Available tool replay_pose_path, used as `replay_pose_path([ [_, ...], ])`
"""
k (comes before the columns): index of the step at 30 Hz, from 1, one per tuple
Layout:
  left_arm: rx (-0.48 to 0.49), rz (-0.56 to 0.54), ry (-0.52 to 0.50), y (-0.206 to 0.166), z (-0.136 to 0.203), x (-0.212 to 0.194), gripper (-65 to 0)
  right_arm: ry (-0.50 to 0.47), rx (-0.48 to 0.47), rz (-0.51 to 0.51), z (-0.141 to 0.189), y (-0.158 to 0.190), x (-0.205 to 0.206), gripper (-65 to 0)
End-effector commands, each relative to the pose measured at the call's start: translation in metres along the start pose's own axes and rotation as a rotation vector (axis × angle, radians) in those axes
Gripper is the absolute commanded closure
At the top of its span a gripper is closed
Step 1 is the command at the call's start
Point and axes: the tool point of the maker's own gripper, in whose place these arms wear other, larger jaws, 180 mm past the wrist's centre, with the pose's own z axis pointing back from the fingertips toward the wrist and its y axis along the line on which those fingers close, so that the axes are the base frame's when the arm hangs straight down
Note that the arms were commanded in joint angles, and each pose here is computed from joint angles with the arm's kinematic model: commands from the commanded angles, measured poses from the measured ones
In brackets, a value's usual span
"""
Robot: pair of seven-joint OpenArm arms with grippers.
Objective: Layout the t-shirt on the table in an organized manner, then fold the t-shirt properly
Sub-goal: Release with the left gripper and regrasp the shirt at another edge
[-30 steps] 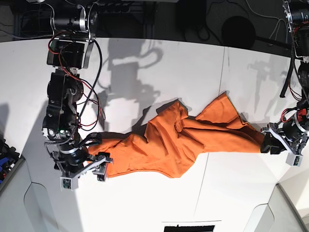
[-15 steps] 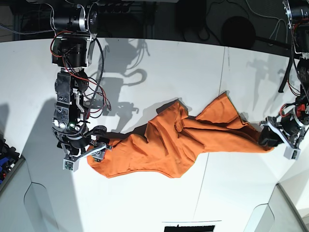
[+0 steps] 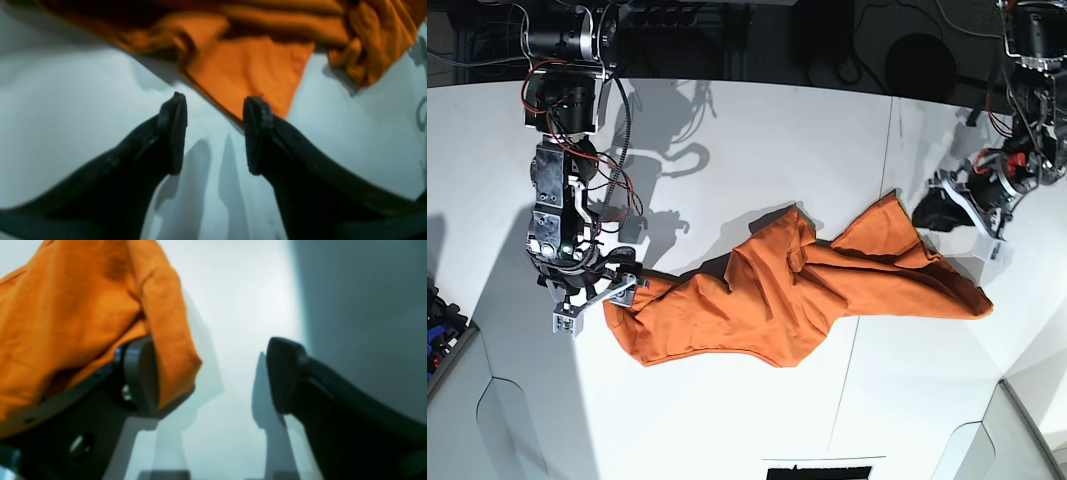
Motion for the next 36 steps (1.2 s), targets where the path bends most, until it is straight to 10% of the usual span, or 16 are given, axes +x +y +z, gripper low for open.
replay_pose_path([
  [1, -0.018, -0.017, -0.042, -0.003, 0.003, 0.013, -30.0, -0.067, -0.001, -0.004, 0.003, 0.000, 0.027, -45.5],
  [21, -0.152, 0.011, 0.024, -0.058, -0.026, -0.025, -29.8, -0.087, 0.146, -0.039, 0.011, 0.006, 0.041, -45.3],
  [24, -0.158, -0.006, 0.008, -0.062, -0.029, -0.024, -19.4, -0.063, 0.187, -0.017, 0.005, 0.013, 0.028, -43.0],
  [26, -0.159, -0.022, -0.026, -0.064, -0.030, -0.019, -3.2, -0.076, 0.219, 0.002, 0.004, 0.018, 0.028, -35.3],
  [30, -0.159, -0.025, -0.054, -0.064, -0.030, -0.014, 0.0, -0.198, 0.260, 0.013, 0.009, 0.025, 0.049, -1.9],
  [36, -0.207, -0.091, -0.087, -0.065, -0.015, 0.003, 0.0, -0.281, 0.294, 0.039, 0.015, 0.031, 0.076, 0.0],
])
